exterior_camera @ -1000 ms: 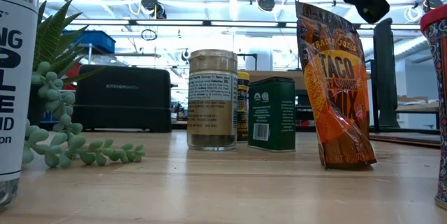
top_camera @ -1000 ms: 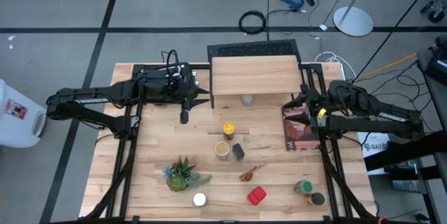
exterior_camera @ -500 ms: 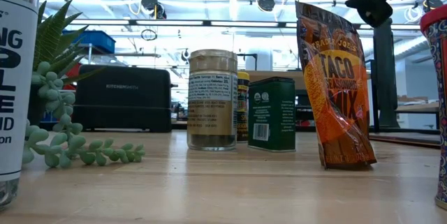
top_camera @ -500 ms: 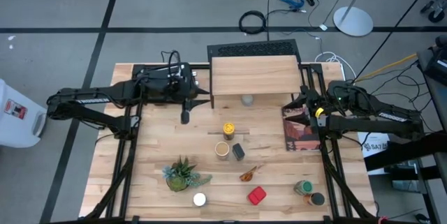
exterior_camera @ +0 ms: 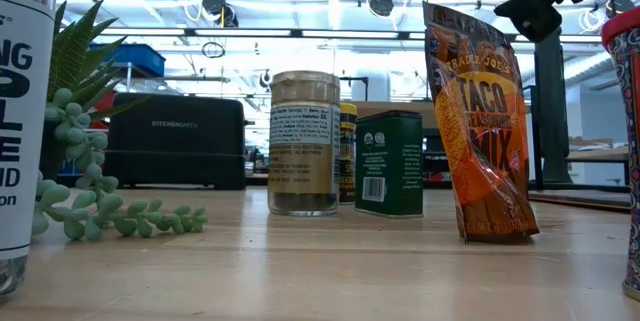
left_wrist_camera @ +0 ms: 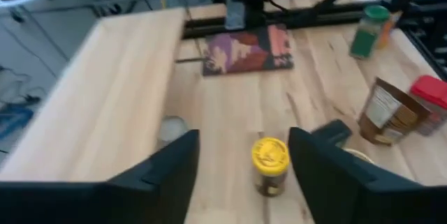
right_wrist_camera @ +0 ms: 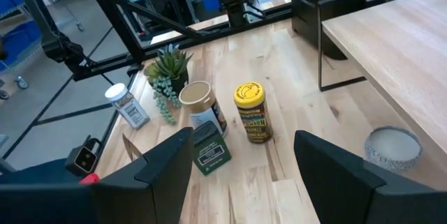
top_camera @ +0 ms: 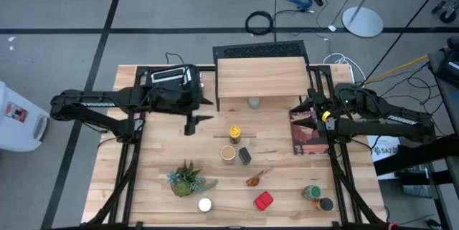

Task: Shelf spices
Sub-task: Put the brown seasoning bag on the shelf

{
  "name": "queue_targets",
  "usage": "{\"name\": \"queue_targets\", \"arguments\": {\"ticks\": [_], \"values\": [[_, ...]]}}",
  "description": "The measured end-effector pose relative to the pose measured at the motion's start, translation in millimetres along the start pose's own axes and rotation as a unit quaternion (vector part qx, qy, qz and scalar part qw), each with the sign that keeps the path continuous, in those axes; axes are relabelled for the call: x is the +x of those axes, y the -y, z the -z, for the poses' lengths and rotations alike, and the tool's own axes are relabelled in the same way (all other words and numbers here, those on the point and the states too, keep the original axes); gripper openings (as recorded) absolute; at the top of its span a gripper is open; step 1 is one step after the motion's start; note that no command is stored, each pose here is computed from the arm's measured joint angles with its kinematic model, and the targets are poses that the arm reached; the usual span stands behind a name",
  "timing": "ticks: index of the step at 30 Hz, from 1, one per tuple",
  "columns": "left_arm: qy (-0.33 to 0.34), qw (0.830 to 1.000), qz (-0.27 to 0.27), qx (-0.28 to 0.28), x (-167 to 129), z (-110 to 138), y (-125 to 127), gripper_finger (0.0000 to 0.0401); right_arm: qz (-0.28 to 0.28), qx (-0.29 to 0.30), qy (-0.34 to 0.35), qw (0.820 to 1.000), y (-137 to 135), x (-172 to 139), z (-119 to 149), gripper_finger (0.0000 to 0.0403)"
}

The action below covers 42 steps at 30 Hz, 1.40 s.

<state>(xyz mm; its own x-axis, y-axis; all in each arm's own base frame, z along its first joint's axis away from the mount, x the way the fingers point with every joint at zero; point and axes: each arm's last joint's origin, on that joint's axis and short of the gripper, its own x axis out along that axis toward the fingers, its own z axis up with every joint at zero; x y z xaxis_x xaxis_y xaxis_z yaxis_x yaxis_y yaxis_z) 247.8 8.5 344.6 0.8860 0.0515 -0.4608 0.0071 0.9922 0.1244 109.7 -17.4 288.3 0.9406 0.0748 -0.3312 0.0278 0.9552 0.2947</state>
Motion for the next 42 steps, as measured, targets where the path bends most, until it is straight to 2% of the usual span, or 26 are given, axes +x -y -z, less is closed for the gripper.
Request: {"name": "queue_targets", "arguments": {"ticks": [3,6,13,21,26,30,35,42], "values": [[-0.018,1.000,0.019,0.005,13.7,2.7,10.2,0.0274,0.001,-0.006,-0.004,1.000,0.6,2.0,-0.1,0.0235],[-0.051,0.998,0.033,0.021,34.3,9.6,21.1,0.0289,0.002,-0.005,-0.010,1.000,1.4,4.5,0.1,0.0235],[-0.112,0.993,0.033,0.026,70.8,26.5,33.1,0.0292,-0.028,-0.008,-0.030,0.999,-2.6,9.9,1.9,0.0235],[-0.119,0.993,0.019,0.013,90.5,33.4,35.2,0.0292,-0.056,-0.012,-0.059,0.997,-10.0,15.1,6.3,0.0235],[-0.106,0.994,0.021,0.007,96.9,39.1,36.5,0.0292,-0.069,-0.010,-0.076,0.995,-13.9,17.9,9.0,0.0235],[-0.065,0.996,0.064,-0.014,95.8,34.2,42.9,0.0292,-0.079,-0.003,-0.092,0.993,-17.0,19.1,11.8,0.0235],[-0.075,0.991,0.110,0.005,91.8,35.8,66.8,0.0292,-0.092,-0.004,-0.097,0.991,-20.7,19.3,13.0,0.0235],[-0.086,0.987,0.136,0.020,83.8,37.8,98.6,0.0292,-0.083,-0.008,-0.093,0.992,-21.5,20.9,12.6,0.0235]]}}
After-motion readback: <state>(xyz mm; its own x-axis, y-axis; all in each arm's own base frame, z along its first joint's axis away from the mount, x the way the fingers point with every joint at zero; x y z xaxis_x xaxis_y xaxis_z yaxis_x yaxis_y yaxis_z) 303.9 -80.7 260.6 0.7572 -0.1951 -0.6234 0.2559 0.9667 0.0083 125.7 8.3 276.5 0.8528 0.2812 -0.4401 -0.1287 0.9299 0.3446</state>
